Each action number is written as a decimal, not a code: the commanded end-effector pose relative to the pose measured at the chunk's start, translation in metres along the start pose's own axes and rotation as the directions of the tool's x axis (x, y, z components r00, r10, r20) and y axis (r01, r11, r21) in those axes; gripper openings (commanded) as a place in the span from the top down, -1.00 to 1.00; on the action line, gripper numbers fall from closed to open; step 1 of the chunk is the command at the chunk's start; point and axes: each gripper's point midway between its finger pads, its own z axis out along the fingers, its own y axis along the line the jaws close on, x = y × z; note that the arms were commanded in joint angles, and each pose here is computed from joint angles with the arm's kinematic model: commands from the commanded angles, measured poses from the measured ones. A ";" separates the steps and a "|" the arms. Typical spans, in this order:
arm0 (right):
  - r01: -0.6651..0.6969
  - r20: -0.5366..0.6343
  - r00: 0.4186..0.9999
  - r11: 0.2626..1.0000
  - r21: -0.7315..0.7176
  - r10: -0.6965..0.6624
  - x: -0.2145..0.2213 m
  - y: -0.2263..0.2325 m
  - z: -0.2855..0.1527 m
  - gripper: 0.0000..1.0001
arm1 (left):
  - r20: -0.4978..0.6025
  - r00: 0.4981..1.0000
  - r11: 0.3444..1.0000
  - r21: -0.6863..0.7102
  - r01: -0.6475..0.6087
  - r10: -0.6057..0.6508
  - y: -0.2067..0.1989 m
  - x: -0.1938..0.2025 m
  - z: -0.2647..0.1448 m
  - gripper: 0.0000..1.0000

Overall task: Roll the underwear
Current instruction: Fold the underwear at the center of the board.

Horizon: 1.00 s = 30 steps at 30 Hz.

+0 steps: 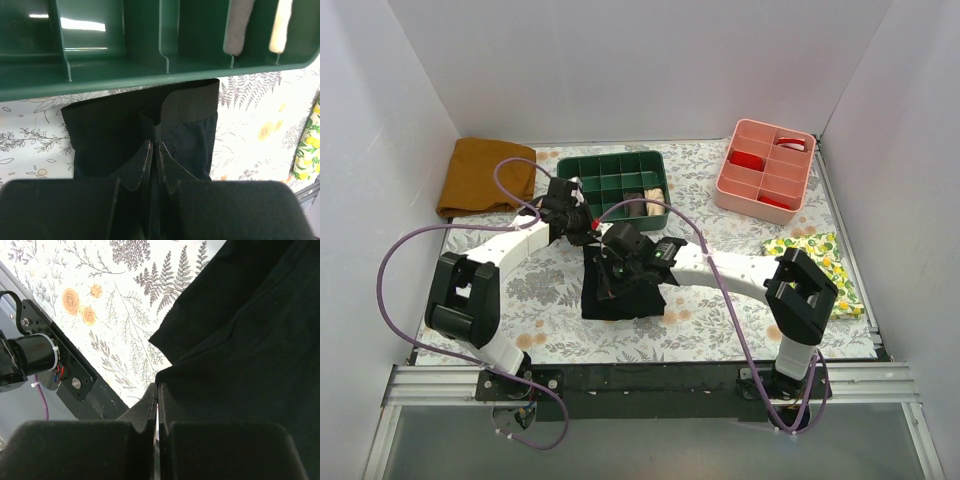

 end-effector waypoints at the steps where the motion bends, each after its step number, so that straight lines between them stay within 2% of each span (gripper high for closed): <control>1: 0.041 0.032 0.999 0.997 -0.063 -0.039 -0.016 0.022 0.005 0.97 | 0.013 1.000 0.999 -0.052 0.010 -0.009 0.019 0.000 0.006 1.00; 10: -0.017 0.013 1.000 0.998 -0.053 0.018 0.005 0.012 0.023 0.97 | 0.016 0.999 0.989 -0.140 0.039 -0.037 0.054 0.006 0.013 1.00; 18: -0.040 0.018 0.999 0.996 -0.078 0.042 0.003 0.016 0.034 0.97 | 0.040 0.999 0.984 -0.179 0.009 -0.002 0.063 -0.005 0.019 1.00; 30: -0.092 0.014 0.995 0.988 -0.122 0.095 0.003 0.022 0.053 0.97 | 0.052 0.997 0.981 -0.179 0.072 -0.063 0.072 -0.005 0.018 0.95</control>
